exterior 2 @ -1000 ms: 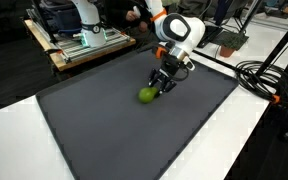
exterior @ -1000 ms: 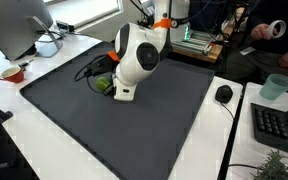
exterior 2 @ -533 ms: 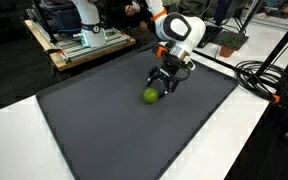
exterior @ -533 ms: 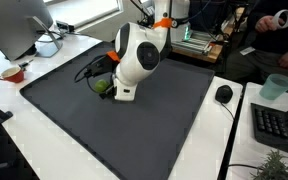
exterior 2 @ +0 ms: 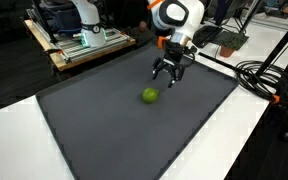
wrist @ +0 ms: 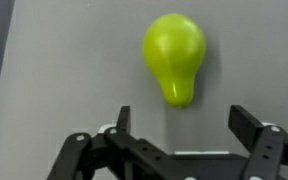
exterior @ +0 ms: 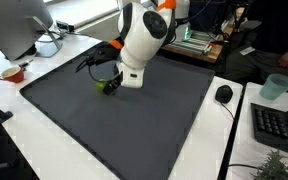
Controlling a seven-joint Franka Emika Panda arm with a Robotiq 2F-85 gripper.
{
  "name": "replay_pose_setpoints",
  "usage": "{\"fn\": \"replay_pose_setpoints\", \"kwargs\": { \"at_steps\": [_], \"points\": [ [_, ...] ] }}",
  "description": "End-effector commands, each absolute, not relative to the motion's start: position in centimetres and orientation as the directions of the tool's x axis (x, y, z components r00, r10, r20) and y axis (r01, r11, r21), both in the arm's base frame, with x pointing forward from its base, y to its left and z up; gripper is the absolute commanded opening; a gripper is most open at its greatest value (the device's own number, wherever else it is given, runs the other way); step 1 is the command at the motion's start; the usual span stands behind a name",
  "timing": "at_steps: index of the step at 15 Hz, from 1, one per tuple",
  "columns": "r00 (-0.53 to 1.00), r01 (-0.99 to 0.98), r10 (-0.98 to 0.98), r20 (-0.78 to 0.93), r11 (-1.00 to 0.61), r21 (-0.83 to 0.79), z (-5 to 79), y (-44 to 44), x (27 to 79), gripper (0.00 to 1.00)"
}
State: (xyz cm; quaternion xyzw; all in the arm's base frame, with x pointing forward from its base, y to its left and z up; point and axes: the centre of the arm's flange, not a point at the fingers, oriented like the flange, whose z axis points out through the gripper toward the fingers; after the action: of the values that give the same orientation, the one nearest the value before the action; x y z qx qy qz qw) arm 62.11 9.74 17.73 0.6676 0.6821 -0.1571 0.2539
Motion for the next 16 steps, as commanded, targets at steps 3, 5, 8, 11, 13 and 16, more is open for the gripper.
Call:
{"fn": "replay_pose_setpoints", "kwargs": {
  "at_steps": [3, 5, 8, 11, 13, 16],
  "points": [
    [-0.161, 0.932, 0.896, -0.414, 0.276, 0.234, 24.5, 9.7, 53.0, 1.00],
    [-0.213, 0.892, 0.905, -0.367, 0.334, 0.304, 26.1, 10.1, 50.6, 1.00],
    [-0.228, 0.860, 0.952, -0.204, 0.295, 0.416, 29.6, 10.7, 47.0, 1.00],
    [-0.080, 0.901, 0.996, -0.046, 0.092, 0.424, 33.3, 9.9, 43.8, 1.00],
    [0.032, 0.911, 0.999, 0.019, -0.037, 0.411, 34.7, 9.1, 41.8, 1.00],
    [0.199, 0.888, 0.973, 0.117, -0.230, 0.398, 35.4, 8.8, 38.6, 1.00]
  ]
}}
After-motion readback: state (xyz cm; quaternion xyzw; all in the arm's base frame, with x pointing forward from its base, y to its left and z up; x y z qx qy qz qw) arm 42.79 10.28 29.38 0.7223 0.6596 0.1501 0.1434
